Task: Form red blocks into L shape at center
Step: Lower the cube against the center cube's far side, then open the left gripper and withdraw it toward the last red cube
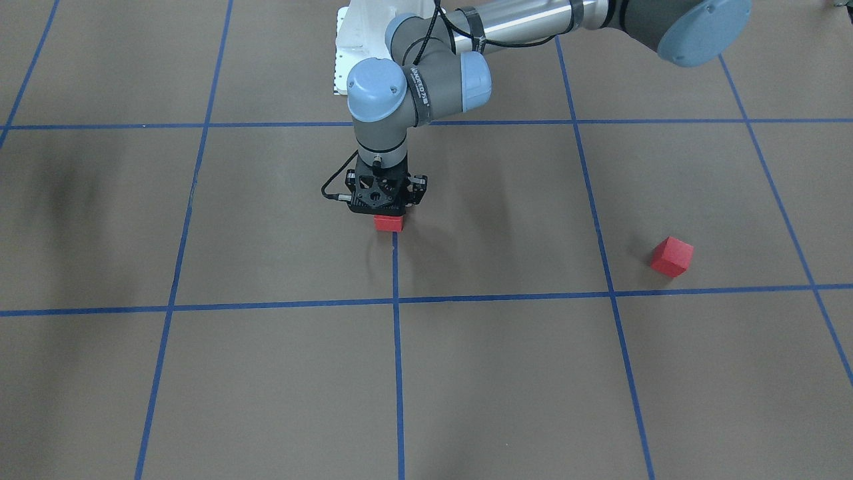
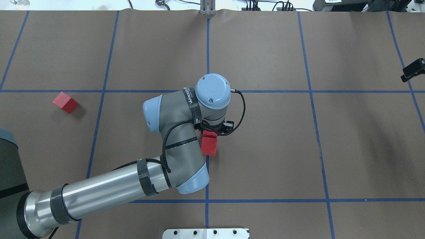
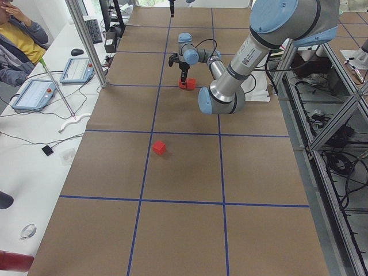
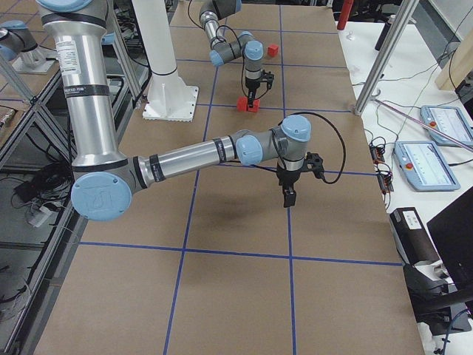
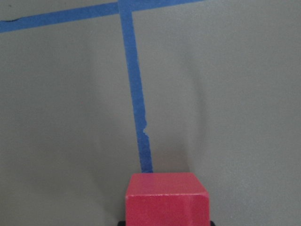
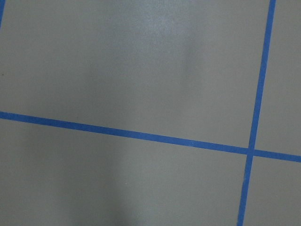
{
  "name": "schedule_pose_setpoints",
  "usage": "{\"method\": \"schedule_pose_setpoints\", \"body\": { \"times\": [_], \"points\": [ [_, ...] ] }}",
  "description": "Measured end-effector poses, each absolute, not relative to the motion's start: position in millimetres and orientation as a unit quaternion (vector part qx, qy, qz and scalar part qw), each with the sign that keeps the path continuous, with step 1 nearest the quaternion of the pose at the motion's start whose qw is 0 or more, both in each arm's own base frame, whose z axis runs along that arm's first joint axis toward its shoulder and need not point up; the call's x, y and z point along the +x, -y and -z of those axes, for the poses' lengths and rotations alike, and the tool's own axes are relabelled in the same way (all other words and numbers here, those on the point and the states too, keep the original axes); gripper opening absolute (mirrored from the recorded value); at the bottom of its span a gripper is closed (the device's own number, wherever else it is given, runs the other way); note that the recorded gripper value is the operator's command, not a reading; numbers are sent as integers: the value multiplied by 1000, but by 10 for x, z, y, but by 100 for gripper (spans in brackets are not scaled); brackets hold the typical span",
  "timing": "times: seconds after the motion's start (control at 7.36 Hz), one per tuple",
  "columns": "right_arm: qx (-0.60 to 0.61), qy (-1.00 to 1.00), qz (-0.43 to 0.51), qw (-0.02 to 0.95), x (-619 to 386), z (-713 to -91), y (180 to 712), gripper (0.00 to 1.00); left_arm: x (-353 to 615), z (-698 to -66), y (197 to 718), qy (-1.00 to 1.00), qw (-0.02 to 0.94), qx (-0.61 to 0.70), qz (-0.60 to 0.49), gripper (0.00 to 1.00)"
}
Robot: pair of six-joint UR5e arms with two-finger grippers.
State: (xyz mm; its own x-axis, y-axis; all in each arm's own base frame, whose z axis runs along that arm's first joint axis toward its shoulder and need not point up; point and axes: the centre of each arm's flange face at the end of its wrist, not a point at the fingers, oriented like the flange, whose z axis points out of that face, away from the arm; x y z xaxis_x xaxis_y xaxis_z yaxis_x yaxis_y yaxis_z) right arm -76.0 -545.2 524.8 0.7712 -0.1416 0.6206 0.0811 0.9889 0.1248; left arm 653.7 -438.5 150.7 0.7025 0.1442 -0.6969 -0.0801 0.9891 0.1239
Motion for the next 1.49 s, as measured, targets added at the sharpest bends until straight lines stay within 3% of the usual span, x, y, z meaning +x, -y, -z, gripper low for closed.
{"method": "schedule_pose_setpoints", "body": {
  "times": [0.81,0.95,1.22,1.49],
  "points": [
    [45,333,59,940,-760,-5248,5452,99,6547,-1508,4367,-381,922,39,-59,37],
    [45,333,59,940,-760,-5248,5452,99,6548,-1513,4367,-380,922,39,-59,49],
    [45,333,59,940,-760,-5248,5452,99,6548,-1529,4367,-379,923,39,-59,97],
    [45,334,59,940,-760,-5252,5448,99,6550,-1542,4368,-378,923,38,-60,99]
  ]
}}
